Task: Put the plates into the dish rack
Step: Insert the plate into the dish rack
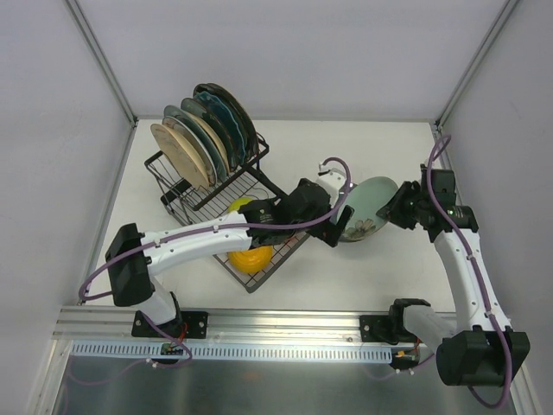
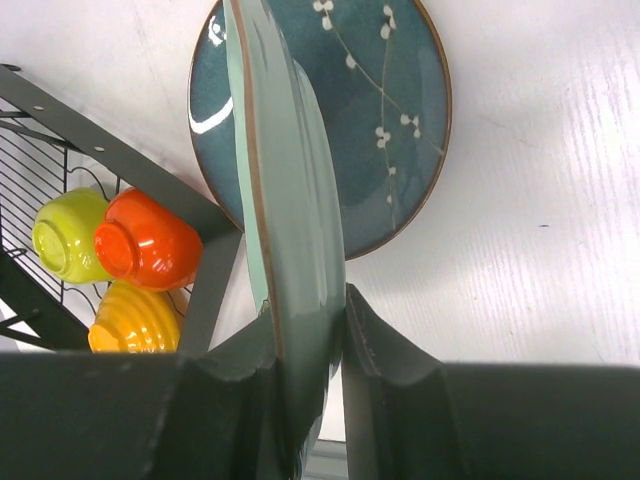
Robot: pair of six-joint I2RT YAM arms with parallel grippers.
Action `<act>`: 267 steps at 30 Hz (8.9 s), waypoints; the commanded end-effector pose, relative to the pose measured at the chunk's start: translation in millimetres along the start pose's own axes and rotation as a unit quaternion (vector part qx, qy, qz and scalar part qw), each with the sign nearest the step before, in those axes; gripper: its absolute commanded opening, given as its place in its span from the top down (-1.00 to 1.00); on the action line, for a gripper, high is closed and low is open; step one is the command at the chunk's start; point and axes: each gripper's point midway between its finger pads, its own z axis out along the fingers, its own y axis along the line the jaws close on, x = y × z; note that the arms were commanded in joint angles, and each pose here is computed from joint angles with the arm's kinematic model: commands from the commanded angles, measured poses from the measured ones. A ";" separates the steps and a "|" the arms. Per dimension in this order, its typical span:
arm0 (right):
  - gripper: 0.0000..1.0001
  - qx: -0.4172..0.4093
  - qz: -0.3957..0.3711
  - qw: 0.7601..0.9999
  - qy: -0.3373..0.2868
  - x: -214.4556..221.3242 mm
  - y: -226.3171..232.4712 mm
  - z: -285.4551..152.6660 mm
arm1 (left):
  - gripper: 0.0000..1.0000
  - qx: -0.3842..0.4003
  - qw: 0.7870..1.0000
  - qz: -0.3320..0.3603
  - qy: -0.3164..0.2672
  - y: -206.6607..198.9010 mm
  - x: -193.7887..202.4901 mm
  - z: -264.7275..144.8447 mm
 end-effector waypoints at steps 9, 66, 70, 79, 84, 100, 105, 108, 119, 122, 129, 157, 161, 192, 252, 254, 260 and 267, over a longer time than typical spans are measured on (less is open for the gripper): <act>0.99 -0.107 -0.123 0.977 -0.136 -48.5 63.1 -68.6 | -0.98 0.005 0.995 -0.049 -0.085 8.7 -70.5 -83.7; 0.99 -0.396 -0.399 0.806 -0.184 24.4 276.8 -197.6 | -0.98 -0.479 0.807 -0.255 -0.232 330.2 -21.8 -391.0; 0.99 -0.401 -0.412 0.788 -0.220 21.5 309.5 -214.3 | -0.98 -0.508 0.792 -0.251 -0.229 316.3 2.6 -402.7; 0.99 -0.409 -0.429 0.748 -0.300 38.8 380.3 -233.7 | -0.98 -0.552 0.755 -0.237 -0.263 274.6 54.1 -427.0; 0.99 -0.403 -0.447 0.719 -0.348 50.6 412.9 -253.4 | -0.98 -0.559 0.746 -0.246 -0.267 267.8 75.4 -424.4; 0.99 -0.298 -0.377 0.735 -0.479 60.6 485.0 -244.2 | -0.98 -0.557 0.750 -0.248 -0.257 265.4 107.2 -411.9; 0.99 -0.270 -0.371 0.742 -0.489 64.8 498.0 -225.3 | -0.98 -0.554 0.749 -0.255 -0.256 267.4 113.6 -406.4; 0.99 -0.268 -0.371 0.751 -0.476 68.4 503.9 -205.9 | -0.98 -0.549 0.752 -0.260 -0.256 268.1 115.2 -402.1; 0.99 -0.278 -0.391 0.771 -0.420 82.4 503.3 -160.5 | -0.98 -0.525 0.759 -0.281 -0.262 272.8 122.3 -381.5; 0.99 -0.276 -0.388 0.779 -0.407 83.6 499.1 -146.9 | -0.98 -0.518 0.761 -0.287 -0.266 273.8 123.7 -376.2; 0.99 -0.270 -0.396 0.786 -0.390 92.2 495.6 -123.6 | -0.98 -0.509 0.764 -0.298 -0.262 278.7 131.0 -363.0; 0.99 -0.275 -0.420 0.788 -0.356 117.0 501.0 -73.0 | -0.98 -0.501 0.757 -0.324 -0.264 295.7 157.3 -332.0; 0.99 -0.270 -0.430 0.784 -0.358 120.8 499.3 -66.8 | -0.98 -0.503 0.758 -0.324 -0.260 297.0 159.3 -330.5; 0.99 -0.208 -0.433 0.761 -0.435 93.3 480.3 -100.0 | -0.98 -0.503 0.760 -0.320 -0.259 297.5 159.0 -330.0; 0.99 -0.331 -0.438 0.699 -0.458 106.1 507.2 -192.0 | -0.98 -0.499 0.764 -0.317 -0.259 297.0 158.7 -328.2; 0.99 -0.334 -0.440 0.698 -0.456 109.9 510.3 -190.7 | -0.98 -0.499 0.764 -0.316 -0.260 297.0 158.4 -328.8; 0.99 -0.312 -0.435 0.707 -0.463 112.4 517.3 -178.2 | -0.98 -0.498 0.765 -0.316 -0.259 296.8 158.2 -328.4; 0.99 -0.276 -0.441 0.710 -0.474 111.9 520.8 -156.7 | -0.98 -0.498 0.765 -0.315 -0.259 296.9 158.0 -328.2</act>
